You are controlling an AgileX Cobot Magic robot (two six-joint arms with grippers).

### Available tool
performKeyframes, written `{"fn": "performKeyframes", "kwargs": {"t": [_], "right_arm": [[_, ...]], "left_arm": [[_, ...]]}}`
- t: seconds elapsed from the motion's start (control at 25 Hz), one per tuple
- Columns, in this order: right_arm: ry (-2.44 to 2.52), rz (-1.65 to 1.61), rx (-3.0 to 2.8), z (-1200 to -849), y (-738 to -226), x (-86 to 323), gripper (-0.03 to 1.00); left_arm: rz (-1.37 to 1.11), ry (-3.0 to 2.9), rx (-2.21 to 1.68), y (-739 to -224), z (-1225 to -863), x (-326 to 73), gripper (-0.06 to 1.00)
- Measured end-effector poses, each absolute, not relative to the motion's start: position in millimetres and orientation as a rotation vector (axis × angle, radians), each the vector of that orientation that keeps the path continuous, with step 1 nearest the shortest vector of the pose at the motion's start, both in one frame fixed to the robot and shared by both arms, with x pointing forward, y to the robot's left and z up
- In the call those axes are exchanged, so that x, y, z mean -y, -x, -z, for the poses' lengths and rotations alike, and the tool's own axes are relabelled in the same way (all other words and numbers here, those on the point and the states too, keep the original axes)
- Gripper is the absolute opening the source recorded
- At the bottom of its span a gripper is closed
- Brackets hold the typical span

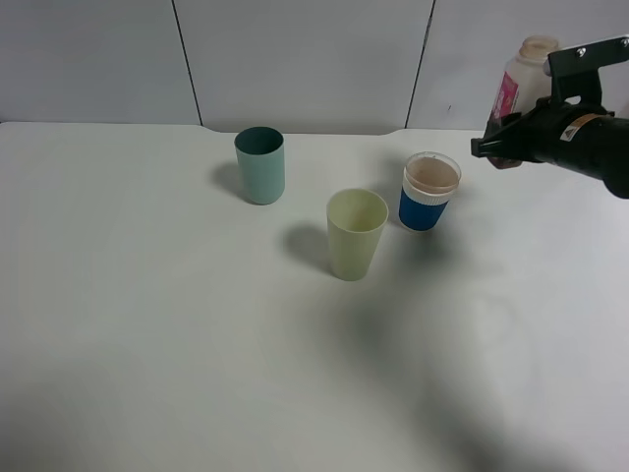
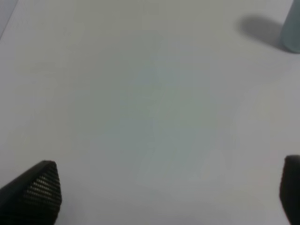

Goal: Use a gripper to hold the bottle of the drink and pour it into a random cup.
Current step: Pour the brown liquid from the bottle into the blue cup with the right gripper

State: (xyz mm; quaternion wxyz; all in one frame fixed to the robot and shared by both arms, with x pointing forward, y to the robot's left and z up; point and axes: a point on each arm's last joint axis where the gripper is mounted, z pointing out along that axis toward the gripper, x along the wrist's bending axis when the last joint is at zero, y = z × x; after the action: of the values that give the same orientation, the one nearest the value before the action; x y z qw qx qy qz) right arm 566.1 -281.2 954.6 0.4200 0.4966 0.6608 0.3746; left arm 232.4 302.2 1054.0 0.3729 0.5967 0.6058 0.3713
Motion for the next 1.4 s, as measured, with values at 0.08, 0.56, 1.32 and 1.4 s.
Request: {"fn": "performKeyframes", "kwargs": {"t": [0.08, 0.56, 1.32, 1.4], "right_arm": [[-1.23, -0.951, -1.644, -971.0, -560.7, 280.1, 0.36], [-1.393, -0.944, -1.679, -1011.3, -527.7, 281.9, 0.36], [-1.276, -0.564, -1.848, -1025.6, -527.4, 256.5, 0.36], [-1.227, -0.498, -1.854, -1024.6, -527.7, 254.4, 0.36]], "left_arm": [[-0.951, -1.529, -1.552, -232.4, -1054.0, -302.2, 0.93], [-0.951, -1.529, -1.552, -232.4, -1054.0, -302.2, 0.93], [-0.951, -1.529, -1.552, -232.4, -1054.0, -302.2, 0.93], [-0.951, -1.529, -1.552, -232.4, -1054.0, -302.2, 0.93]]}}
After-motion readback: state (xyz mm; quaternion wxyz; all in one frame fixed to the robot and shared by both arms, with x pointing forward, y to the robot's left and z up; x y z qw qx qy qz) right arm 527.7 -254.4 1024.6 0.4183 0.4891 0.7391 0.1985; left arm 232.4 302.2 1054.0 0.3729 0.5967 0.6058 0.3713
